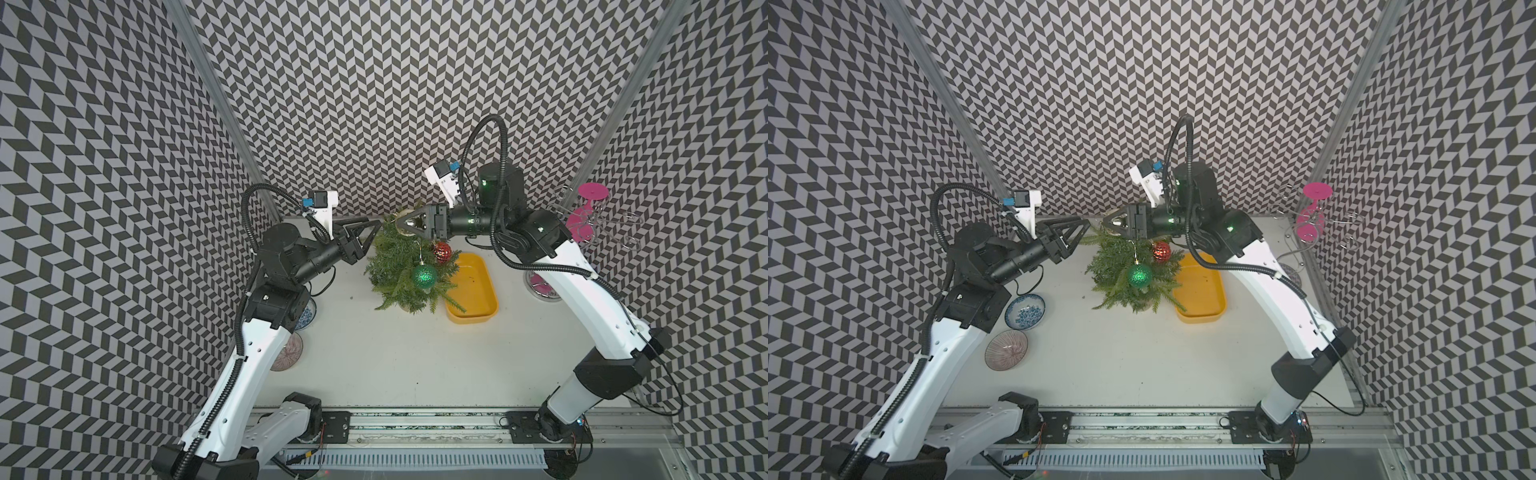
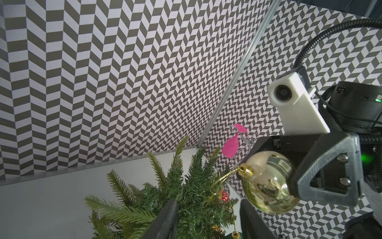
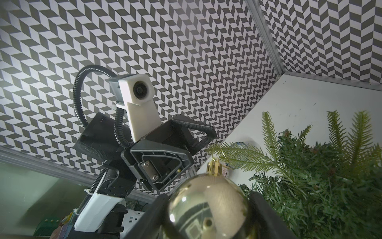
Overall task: Decorate the small christmas tree with ornaments
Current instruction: Hang an ornament on the christmas tree.
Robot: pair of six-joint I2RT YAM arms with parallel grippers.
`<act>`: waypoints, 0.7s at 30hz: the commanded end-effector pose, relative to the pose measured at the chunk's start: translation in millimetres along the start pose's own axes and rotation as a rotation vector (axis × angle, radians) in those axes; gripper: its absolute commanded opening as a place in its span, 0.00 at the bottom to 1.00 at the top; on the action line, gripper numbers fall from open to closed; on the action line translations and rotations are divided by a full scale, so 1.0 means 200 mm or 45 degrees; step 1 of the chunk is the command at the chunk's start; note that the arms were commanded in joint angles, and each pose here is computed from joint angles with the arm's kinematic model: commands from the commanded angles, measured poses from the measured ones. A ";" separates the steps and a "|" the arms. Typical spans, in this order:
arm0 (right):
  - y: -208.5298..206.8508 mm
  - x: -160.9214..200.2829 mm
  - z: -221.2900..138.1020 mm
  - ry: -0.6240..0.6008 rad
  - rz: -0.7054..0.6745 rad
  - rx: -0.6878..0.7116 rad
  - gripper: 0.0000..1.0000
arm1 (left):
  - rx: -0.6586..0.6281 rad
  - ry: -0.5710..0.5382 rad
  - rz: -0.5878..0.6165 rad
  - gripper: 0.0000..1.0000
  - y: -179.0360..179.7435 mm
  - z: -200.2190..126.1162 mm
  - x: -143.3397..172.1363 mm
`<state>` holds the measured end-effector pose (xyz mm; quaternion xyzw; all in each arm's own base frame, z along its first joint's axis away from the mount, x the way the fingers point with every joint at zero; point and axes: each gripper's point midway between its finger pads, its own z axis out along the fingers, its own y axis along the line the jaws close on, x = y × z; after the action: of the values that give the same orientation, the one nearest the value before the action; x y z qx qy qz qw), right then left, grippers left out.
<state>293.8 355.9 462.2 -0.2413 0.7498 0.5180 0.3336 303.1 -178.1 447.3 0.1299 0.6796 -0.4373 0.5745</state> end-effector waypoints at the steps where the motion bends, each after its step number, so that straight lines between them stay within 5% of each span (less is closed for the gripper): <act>1: 0.02 -0.09 0.00 -0.084 -0.052 0.008 0.60 | 0.003 -0.043 0.027 0.51 -0.01 0.00 -0.06; 21: -0.21 -0.22 0.06 -0.171 -0.155 0.307 0.59 | -0.063 -0.043 -0.015 0.51 0.06 0.07 -0.10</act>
<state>348.8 353.0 462.4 -0.2068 0.7714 0.4326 0.4184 327.6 -178.8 447.1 0.1121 0.6889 -0.4273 0.5747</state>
